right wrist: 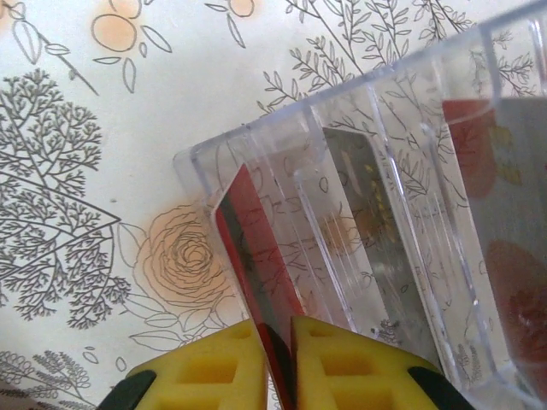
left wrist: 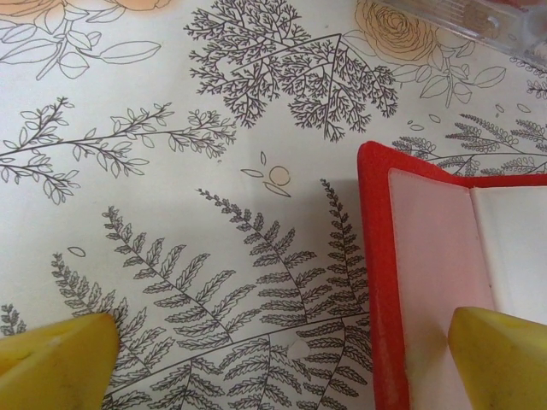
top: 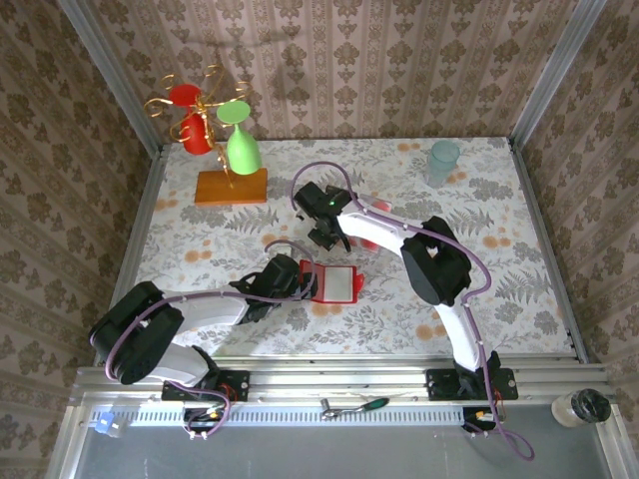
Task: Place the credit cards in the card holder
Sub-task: Pick up the credit card from the storage box.
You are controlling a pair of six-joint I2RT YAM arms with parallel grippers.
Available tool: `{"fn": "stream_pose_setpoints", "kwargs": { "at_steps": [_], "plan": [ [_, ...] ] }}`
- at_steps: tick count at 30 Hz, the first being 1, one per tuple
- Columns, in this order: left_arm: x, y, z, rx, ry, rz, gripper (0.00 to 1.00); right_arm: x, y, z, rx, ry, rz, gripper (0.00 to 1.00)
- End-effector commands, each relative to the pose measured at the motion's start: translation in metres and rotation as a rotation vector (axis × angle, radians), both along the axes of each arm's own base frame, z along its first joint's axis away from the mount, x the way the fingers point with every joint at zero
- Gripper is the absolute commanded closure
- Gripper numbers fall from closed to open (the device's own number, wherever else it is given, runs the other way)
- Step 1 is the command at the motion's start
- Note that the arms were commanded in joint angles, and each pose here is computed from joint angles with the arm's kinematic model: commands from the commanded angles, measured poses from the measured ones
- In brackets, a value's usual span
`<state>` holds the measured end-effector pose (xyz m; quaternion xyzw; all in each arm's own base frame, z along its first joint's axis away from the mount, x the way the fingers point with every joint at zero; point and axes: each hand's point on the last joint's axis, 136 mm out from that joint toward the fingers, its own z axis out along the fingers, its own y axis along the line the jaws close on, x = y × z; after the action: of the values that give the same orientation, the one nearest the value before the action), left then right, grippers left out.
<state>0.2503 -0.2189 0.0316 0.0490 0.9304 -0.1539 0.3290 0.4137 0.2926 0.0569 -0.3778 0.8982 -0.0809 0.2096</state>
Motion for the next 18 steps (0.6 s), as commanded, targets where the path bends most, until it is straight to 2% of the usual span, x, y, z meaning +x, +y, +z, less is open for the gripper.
{"fn": "stream_pose_setpoints", "kwargs": {
  "at_steps": [1,3,6,18],
  "plan": [
    [-0.006,0.0,-0.008,0.001,0.022,-0.002,0.0,-0.001,-0.014,0.003,-0.038,0.009,-0.027,0.85],
    [-0.006,-0.001,-0.008,-0.001,0.02,-0.003,0.0,0.0,-0.018,0.003,-0.039,0.009,-0.036,0.89],
    [-0.006,-0.001,-0.008,-0.001,0.02,-0.004,0.0,0.002,-0.024,0.005,-0.04,0.006,-0.051,0.89],
    [-0.006,-0.002,-0.01,0.001,0.025,-0.006,0.0,0.002,-0.023,0.022,-0.031,0.0,-0.037,0.8]
  ]
}}
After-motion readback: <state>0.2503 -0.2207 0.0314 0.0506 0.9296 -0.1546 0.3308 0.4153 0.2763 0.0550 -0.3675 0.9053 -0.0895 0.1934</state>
